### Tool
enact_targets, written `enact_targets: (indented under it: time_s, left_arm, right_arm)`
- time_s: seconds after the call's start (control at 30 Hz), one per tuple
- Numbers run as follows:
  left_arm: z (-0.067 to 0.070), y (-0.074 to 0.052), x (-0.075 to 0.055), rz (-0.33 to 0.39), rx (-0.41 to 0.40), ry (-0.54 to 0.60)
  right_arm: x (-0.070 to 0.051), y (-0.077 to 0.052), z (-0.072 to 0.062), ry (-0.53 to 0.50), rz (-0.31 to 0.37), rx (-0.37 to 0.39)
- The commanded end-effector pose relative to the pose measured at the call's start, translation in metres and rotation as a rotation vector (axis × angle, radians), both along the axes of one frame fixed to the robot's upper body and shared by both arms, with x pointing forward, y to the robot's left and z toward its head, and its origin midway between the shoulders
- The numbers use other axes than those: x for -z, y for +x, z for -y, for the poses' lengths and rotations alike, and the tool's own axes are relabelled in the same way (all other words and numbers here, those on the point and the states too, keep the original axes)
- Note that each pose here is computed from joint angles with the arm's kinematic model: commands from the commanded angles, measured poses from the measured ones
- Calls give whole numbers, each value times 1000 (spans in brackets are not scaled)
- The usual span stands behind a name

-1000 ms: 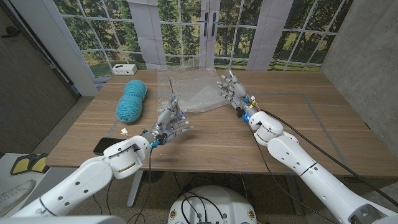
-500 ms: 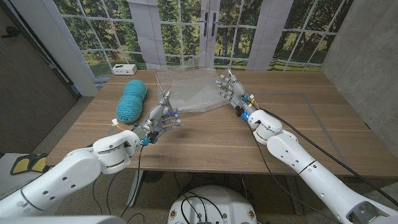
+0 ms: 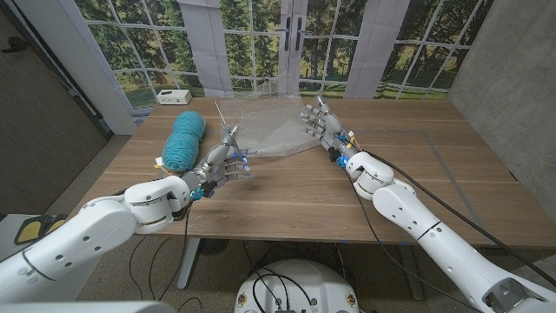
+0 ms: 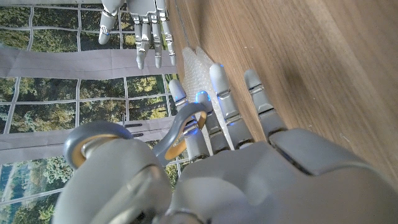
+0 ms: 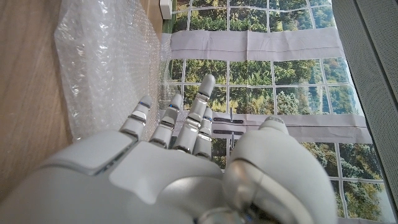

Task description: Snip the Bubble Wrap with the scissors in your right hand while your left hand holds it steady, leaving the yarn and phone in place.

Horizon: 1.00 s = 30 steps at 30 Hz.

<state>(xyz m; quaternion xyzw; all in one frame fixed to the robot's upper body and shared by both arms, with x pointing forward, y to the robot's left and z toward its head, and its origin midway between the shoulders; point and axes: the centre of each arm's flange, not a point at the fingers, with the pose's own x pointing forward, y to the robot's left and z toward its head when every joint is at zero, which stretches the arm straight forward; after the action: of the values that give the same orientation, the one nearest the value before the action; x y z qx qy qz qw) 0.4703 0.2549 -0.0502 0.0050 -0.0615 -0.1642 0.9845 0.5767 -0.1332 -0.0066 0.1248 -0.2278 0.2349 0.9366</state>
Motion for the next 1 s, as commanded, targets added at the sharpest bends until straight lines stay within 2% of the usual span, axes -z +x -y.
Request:
enact_targets:
  time_s: [0.03,0.63,1.0]
  left_arm:
    - [5,8,0,-46,127,99]
    - [9,6,-12,-76,260,248]
    - [12,5,-9,-90,309,244]
  right_arm:
    - [-2,3,3,-10,-10,1]
    - [0,7,10,-2,-15,14]
    - [1,9,11,-22,-7,28]
